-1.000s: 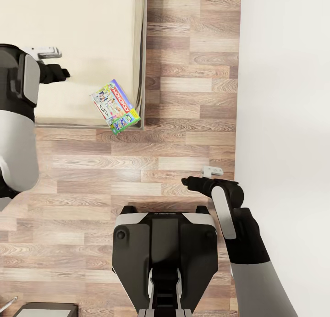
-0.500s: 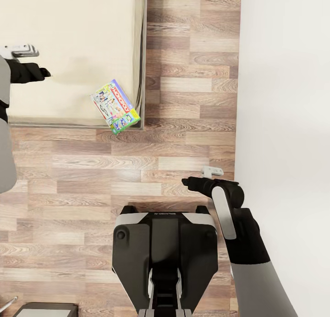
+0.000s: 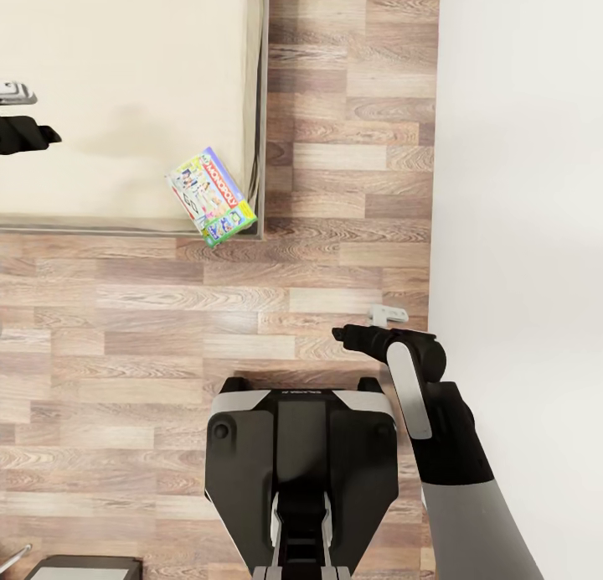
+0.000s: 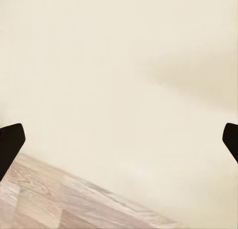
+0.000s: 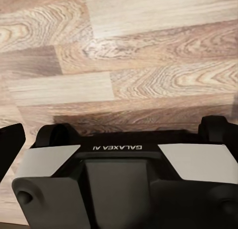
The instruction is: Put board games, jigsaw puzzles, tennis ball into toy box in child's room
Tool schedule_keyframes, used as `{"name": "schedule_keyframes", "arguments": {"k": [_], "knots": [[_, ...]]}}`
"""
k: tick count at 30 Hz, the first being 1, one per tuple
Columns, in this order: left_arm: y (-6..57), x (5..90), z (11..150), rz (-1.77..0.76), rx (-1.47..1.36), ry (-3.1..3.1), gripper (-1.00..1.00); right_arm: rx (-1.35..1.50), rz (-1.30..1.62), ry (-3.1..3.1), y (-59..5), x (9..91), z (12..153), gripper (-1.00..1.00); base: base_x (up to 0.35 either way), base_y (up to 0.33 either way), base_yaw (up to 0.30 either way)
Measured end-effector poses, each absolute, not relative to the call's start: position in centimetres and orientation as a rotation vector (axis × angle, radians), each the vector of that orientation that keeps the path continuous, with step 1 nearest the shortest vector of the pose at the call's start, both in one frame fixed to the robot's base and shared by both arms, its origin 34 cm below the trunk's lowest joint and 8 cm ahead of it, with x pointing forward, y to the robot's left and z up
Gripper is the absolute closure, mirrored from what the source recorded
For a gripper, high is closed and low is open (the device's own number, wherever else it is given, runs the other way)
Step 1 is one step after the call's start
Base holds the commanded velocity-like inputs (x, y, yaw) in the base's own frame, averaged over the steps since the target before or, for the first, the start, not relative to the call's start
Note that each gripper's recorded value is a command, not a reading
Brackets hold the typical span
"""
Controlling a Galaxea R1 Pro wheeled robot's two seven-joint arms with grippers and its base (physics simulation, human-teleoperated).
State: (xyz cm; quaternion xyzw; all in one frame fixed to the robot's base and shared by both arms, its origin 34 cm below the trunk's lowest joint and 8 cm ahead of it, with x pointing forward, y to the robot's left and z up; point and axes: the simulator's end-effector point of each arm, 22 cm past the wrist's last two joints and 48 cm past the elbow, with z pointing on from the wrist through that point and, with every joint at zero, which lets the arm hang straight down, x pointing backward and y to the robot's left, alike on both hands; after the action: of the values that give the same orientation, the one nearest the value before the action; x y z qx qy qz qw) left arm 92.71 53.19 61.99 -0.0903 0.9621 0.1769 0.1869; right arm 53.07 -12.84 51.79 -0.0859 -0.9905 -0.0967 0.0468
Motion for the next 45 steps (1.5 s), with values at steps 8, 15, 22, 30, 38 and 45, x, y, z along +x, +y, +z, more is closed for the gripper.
{"name": "schedule_keyframes", "arguments": {"k": [8, 15, 22, 30, 38, 45], "knots": [[54.3, 92.8, 63.3, 0.476, -0.252, 2.701, -1.00, -0.264, -0.294, -3.034, -13.0, 53.6, 52.3, -1.00, 0.000, 0.000, 0.000], [55.2, 92.8, 64.5, 0.459, -0.250, 2.693, -1.00, -0.269, -0.289, -3.044, -13.2, 54.1, 52.7, -1.00, 0.000, 0.000, 0.000], [55.2, 93.3, 65.5, 0.445, -0.248, 2.683, -1.00, -0.266, -0.289, -3.055, -13.2, 54.6, 53.2, -1.00, 0.000, 0.000, 0.000], [55.1, 93.7, 66.5, 0.445, -0.239, 2.673, -1.00, -0.259, -0.282, -3.070, -13.3, 55.2, 53.8, -1.00, 0.000, 0.000, 0.000], [55.0, 94.0, 67.4, 0.446, -0.235, 2.665, -1.00, -0.256, -0.281, -3.084, -13.4, 55.8, 54.3, -1.00, 0.000, 0.000, 0.000], [55.1, 94.0, 68.1, 0.447, -0.234, 2.659, -1.00, -0.254, -0.282, -3.096, -13.4, 56.3, 54.9, -1.00, 0.000, 0.000, 0.000]]}}
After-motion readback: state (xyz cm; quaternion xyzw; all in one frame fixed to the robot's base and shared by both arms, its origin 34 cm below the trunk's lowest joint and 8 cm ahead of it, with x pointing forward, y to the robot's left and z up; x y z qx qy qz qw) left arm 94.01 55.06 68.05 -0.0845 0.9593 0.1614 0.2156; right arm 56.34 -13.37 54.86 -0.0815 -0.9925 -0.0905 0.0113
